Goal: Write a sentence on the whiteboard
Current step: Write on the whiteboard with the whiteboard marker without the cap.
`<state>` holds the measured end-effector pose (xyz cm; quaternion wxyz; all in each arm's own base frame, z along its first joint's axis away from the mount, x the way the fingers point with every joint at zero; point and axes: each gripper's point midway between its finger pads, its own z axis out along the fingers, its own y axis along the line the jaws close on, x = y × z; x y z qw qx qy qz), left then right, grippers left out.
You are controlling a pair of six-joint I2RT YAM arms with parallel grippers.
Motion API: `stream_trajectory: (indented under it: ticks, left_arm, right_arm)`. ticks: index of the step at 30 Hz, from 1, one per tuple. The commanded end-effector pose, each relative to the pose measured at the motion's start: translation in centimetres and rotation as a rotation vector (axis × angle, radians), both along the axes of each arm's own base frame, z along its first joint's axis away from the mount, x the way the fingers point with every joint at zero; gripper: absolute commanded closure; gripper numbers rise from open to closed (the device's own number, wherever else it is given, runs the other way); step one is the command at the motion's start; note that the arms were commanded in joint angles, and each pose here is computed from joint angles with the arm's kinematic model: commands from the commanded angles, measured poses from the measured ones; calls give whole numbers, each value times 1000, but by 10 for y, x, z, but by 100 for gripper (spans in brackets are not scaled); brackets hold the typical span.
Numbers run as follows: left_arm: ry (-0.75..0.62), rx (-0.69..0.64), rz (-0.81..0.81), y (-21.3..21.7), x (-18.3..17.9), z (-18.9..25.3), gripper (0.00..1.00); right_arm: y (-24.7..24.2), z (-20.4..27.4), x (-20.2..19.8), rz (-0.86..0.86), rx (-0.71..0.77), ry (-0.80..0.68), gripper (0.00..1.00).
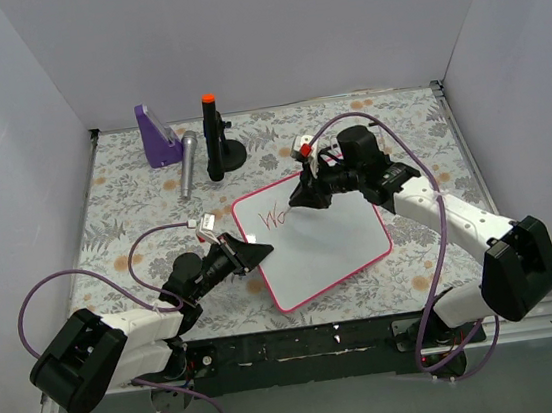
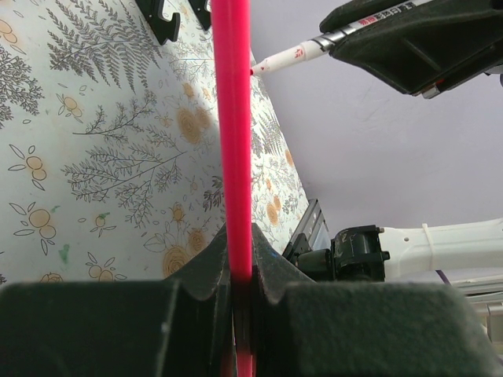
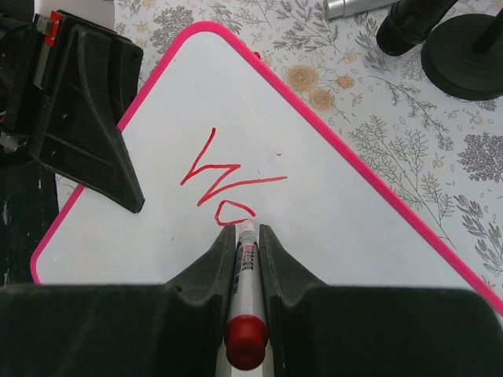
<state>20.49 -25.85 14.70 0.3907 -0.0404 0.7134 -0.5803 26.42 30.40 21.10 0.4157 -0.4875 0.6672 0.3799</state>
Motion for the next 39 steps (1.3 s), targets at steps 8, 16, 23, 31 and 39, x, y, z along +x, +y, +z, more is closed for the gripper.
stream_trajectory:
  ticks: [8,16,23,31,39]
  left_arm:
    - [-166,-87,-26,-4,-2,46,100]
    - [-170,-90,-26,-5,-2,48,100]
    - [-165,-84,-24,-5,-1,46,100]
    - [-166,-85,-23,-4,-1,47,100]
    - [-166,-82,-21,-4,-1,46,100]
  right_arm:
    - [5,17,15,-9,26,-52,99]
    - [4,14,11,6,27,-43,99]
    - [-1,1,-1,34,9,-14,99]
    - [-6,-10,-12,52,-5,9,99]
    - [-9,-5,-11,32,-15,-15,99]
